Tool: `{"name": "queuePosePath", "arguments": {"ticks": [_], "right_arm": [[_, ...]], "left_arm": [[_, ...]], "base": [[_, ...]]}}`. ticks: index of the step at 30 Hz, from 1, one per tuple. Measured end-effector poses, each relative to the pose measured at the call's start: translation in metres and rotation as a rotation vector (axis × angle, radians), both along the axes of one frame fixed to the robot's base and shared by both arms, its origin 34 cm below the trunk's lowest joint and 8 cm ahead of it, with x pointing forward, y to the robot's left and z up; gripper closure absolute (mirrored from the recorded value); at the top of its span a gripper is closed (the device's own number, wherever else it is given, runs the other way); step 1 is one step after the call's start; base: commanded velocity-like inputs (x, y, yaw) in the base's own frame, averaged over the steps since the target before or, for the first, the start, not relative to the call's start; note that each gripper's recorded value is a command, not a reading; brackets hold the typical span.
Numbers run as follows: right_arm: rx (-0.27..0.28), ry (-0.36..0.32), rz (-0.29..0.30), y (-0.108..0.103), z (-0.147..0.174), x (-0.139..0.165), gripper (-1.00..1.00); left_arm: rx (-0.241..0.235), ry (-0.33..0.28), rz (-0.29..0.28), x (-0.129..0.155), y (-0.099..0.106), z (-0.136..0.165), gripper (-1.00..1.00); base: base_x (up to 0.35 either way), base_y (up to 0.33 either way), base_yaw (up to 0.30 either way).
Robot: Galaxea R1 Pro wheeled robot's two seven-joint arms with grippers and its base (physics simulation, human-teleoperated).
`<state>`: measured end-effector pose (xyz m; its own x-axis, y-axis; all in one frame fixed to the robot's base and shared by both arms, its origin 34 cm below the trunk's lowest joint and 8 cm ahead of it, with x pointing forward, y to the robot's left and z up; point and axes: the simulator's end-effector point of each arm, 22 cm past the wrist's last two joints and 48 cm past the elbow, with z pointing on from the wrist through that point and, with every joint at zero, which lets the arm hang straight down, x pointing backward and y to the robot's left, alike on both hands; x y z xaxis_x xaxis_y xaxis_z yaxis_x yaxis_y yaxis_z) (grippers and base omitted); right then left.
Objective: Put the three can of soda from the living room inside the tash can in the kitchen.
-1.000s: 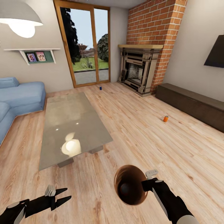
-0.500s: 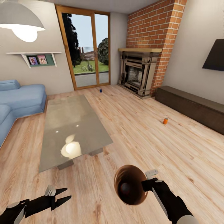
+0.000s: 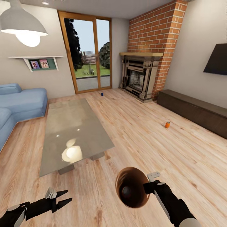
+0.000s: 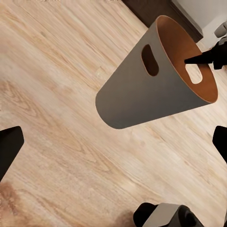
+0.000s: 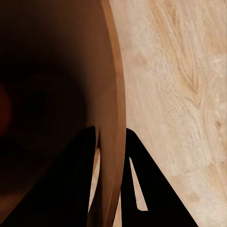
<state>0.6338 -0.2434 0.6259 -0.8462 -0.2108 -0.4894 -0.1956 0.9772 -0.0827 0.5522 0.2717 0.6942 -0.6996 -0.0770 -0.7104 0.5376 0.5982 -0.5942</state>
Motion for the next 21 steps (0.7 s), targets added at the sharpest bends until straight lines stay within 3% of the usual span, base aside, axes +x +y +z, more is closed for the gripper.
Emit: {"name": "queuePosePath", "arguments": {"ticks": [21], "right_arm": [[0.003,-0.031,0.000,0.001,0.016,0.007,1.00]], "left_arm": [[0.000,-0.031,0.000,0.005,0.000,0.013,-1.00]], "base": [[0.004,-0.008,0.000]]}}
